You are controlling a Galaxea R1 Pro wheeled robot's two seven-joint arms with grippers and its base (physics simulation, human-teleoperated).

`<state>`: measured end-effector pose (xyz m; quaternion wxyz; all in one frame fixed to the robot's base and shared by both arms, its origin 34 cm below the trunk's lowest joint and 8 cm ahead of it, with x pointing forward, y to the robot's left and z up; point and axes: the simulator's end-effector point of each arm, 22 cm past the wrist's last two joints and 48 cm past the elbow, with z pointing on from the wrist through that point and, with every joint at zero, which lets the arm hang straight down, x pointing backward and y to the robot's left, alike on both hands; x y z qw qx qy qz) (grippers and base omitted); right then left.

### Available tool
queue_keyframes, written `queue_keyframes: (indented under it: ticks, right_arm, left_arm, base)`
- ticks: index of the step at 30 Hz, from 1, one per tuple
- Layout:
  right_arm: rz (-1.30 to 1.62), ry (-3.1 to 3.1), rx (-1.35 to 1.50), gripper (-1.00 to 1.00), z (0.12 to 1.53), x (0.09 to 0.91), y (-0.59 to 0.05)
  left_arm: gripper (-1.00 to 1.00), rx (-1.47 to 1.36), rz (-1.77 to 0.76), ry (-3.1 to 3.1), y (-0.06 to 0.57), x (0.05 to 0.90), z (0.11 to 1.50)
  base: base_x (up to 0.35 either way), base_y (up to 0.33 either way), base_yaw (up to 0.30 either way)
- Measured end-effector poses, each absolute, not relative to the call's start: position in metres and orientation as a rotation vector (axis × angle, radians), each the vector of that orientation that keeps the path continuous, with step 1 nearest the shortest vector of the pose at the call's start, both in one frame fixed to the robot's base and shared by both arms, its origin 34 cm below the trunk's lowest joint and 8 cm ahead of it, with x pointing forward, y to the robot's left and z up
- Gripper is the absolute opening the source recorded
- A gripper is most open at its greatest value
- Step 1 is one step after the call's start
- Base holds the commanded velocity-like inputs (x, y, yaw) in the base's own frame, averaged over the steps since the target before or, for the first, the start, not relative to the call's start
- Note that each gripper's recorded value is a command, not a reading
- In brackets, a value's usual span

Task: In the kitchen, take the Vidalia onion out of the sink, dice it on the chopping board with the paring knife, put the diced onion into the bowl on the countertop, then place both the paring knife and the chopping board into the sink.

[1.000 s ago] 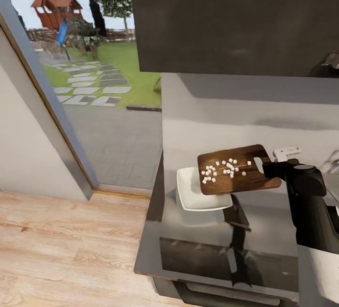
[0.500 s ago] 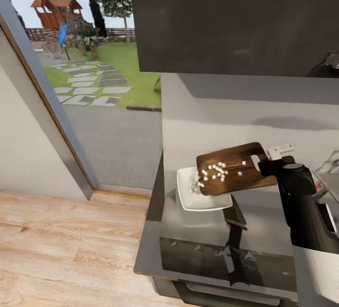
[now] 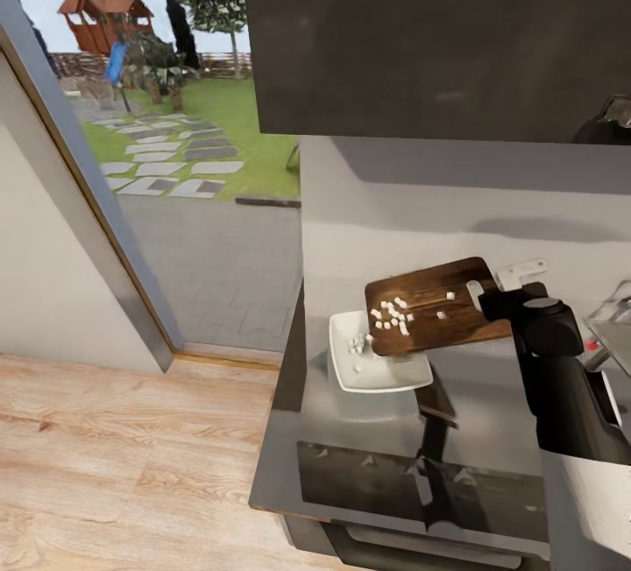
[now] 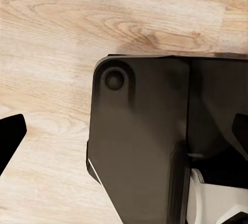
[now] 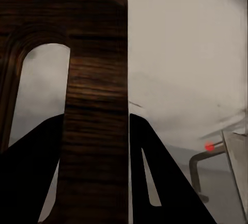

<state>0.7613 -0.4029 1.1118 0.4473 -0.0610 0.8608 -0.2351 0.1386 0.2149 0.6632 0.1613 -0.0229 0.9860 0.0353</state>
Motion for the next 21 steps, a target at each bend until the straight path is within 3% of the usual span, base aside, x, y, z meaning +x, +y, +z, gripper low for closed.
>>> queue_keyframes:
  ticks: [21]
  right_arm:
    - [-0.657, 2.079, -0.177, -1.0, 1.128, 0.77, -0.393]
  left_arm:
    - [1.0, -0.065, 0.101, 2.816, 0.215, 0.138, 0.663]
  base:
    - [0.0, 0.0, 0.0]
